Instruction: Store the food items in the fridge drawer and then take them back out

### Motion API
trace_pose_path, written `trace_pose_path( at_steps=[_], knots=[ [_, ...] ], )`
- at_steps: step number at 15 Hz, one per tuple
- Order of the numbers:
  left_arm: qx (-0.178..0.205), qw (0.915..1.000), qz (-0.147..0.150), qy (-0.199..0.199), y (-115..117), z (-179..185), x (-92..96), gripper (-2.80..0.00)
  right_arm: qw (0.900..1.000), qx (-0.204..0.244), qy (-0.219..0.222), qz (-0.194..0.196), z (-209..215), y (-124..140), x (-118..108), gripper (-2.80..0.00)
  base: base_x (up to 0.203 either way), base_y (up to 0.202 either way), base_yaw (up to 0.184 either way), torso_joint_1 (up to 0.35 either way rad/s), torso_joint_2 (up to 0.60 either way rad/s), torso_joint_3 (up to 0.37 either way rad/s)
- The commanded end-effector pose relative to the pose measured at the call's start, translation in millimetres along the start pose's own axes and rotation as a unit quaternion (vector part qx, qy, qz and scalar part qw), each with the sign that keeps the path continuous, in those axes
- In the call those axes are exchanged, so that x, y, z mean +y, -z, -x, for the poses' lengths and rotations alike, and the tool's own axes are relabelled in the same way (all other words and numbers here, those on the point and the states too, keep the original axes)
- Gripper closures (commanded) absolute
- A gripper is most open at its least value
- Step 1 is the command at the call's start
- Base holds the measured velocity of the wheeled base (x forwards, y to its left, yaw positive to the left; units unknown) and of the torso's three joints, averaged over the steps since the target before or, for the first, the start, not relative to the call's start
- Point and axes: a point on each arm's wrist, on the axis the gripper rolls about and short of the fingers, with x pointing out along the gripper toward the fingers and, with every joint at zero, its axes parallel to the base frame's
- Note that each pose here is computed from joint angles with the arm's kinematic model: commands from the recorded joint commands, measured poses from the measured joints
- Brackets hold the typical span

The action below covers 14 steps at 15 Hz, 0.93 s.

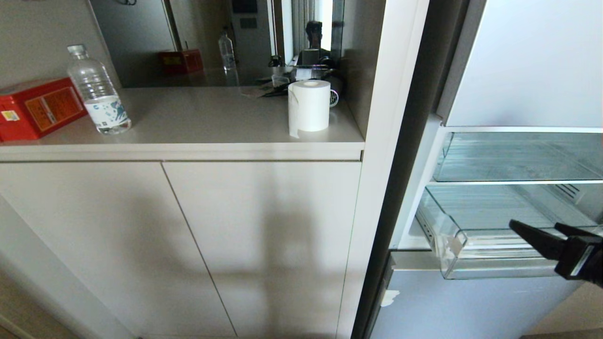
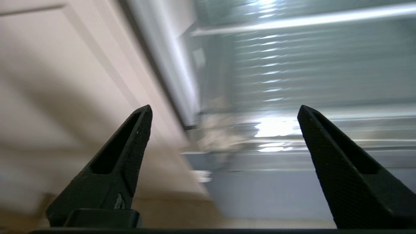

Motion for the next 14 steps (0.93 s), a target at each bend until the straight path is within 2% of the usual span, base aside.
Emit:
trace_pose_path(
  at_steps=[1, 3, 7, 14],
  knots=[
    [0.0, 1.0, 0.0, 0.0, 0.0, 0.0, 0.0, 0.0, 0.995, 0.077, 0.06, 0.024, 9.0, -29.5, -10.5, -2.8, 0.0, 0.0, 0.0, 0.0, 0.0, 0.0],
    [0.0, 1.0, 0.0, 0.0, 0.0, 0.0, 0.0, 0.0, 0.986, 0.132, 0.093, 0.048, -17.7, -35.7, -25.2, -2.8, 0.0, 0.0, 0.0, 0.0, 0.0, 0.0],
    [0.0, 1.0, 0.0, 0.0, 0.0, 0.0, 0.0, 0.0, 0.97, 0.201, 0.121, 0.058, -66.6, -32.8, -49.2, -2.8, 0.0, 0.0, 0.0, 0.0, 0.0, 0.0],
    [0.0, 1.0, 0.0, 0.0, 0.0, 0.0, 0.0, 0.0, 0.964, 0.235, 0.118, 0.05, -138.3, -20.7, -73.2, -2.8, 0.0, 0.0, 0.0, 0.0, 0.0, 0.0]
  ],
)
